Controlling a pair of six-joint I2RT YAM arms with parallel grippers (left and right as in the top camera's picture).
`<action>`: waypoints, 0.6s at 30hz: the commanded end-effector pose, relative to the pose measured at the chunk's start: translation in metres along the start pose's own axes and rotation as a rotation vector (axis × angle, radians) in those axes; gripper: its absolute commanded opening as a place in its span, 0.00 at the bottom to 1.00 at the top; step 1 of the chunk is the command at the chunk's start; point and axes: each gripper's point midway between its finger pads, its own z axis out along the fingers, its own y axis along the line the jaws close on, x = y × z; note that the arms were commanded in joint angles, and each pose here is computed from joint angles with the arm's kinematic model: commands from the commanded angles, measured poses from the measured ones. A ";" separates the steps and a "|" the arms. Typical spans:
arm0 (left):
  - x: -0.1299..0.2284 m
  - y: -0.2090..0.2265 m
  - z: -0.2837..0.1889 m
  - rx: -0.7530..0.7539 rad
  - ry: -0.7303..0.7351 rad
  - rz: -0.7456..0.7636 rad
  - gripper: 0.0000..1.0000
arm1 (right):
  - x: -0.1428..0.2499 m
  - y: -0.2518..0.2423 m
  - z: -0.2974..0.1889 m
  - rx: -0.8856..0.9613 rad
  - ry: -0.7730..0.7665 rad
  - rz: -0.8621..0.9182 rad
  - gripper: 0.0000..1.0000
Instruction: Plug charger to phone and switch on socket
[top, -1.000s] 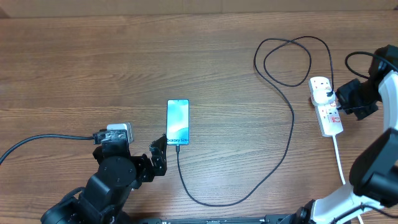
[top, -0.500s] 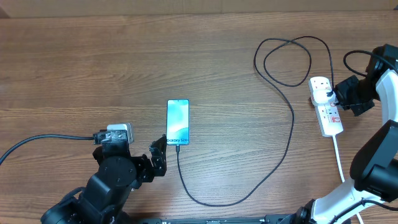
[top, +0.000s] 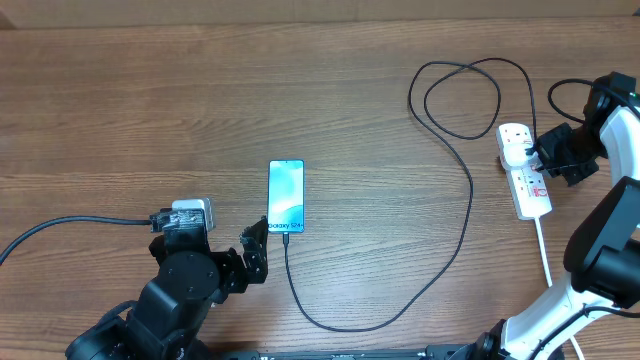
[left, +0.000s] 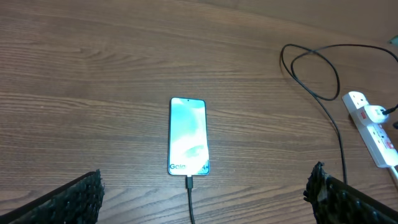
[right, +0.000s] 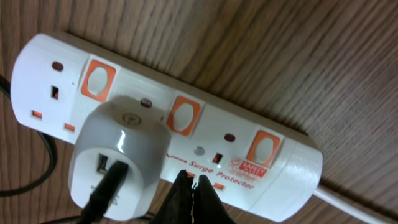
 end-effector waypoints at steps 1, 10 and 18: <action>0.001 0.002 0.001 -0.012 -0.005 -0.007 0.99 | -0.012 0.004 0.002 -0.004 -0.023 -0.005 0.04; 0.001 0.002 0.001 -0.012 -0.006 -0.007 1.00 | -0.018 0.010 0.004 -0.024 -0.046 -0.009 0.04; 0.001 0.002 0.001 -0.012 -0.005 -0.007 1.00 | -0.020 0.013 0.005 -0.032 -0.055 -0.011 0.04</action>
